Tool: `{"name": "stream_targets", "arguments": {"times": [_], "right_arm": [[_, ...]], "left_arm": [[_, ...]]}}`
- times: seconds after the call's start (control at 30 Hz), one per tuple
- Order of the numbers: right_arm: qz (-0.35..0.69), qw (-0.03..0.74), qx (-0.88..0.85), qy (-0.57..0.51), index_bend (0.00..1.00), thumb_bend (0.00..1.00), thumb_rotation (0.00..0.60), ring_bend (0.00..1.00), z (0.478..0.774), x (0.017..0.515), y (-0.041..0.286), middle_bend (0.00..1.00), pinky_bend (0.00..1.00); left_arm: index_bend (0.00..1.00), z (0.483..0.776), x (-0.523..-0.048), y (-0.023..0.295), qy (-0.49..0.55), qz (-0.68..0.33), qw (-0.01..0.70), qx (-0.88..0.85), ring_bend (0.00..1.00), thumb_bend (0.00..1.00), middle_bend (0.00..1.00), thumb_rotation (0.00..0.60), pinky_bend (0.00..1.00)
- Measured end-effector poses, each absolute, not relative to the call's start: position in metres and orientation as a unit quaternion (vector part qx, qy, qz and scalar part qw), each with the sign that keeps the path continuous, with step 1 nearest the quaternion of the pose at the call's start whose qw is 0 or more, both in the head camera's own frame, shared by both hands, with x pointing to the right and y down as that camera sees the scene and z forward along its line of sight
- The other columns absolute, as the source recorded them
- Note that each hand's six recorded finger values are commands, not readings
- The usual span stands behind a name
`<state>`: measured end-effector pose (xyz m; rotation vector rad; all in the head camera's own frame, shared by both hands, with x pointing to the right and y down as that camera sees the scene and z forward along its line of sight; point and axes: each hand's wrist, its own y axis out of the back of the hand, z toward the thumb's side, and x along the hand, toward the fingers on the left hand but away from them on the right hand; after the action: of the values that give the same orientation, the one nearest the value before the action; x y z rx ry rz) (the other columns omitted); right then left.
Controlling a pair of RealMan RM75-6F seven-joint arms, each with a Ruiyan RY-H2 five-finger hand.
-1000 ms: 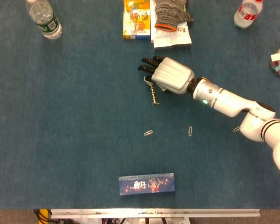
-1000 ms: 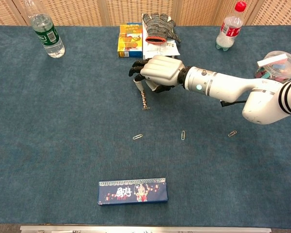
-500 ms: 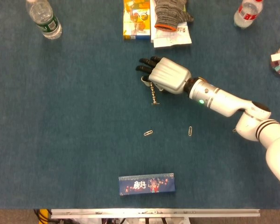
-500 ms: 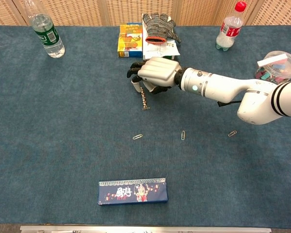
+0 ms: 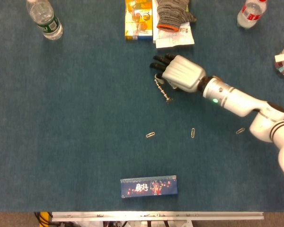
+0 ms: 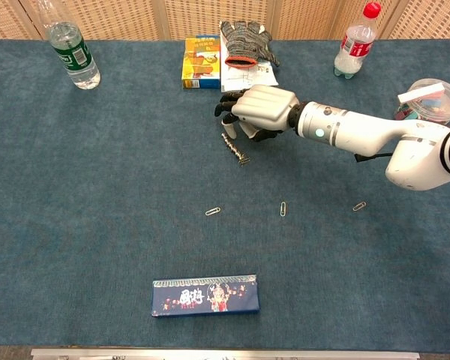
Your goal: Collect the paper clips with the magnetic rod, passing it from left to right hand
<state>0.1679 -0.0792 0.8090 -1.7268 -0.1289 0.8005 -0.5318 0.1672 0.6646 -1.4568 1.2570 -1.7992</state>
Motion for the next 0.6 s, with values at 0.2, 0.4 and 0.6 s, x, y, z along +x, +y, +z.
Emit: {"name": "stream_targets", "arguments": {"times": [0.2, 0.4, 0.6], "right_arm": [[0.335, 0.579, -0.74, -0.066, 0.54, 0.89, 0.6, 0.09, 0.801, 0.175, -0.079, 0.18, 0.22], [0.327, 0.579, -0.744, -0.068, 0.54, 0.89, 0.6, 0.09, 0.798, 0.16, -0.078, 0.18, 0.22], [0.322, 0.576, -0.748, -0.063, 0.54, 0.89, 0.6, 0.09, 0.803, 0.143, -0.074, 0.18, 0.22]], "left_arm": [[0.08, 0.665, -0.528, 0.165, 0.46, -0.66, 0.254, -0.537, 0.0, 0.36, 0.0, 0.6, 0.0], [0.08, 0.666, -0.528, 0.165, 0.46, -0.66, 0.253, -0.537, 0.0, 0.36, 0.0, 0.6, 0.0], [0.08, 0.665, -0.529, 0.168, 0.462, -0.662, 0.249, -0.535, 0.0, 0.36, 0.0, 0.6, 0.0]]}}
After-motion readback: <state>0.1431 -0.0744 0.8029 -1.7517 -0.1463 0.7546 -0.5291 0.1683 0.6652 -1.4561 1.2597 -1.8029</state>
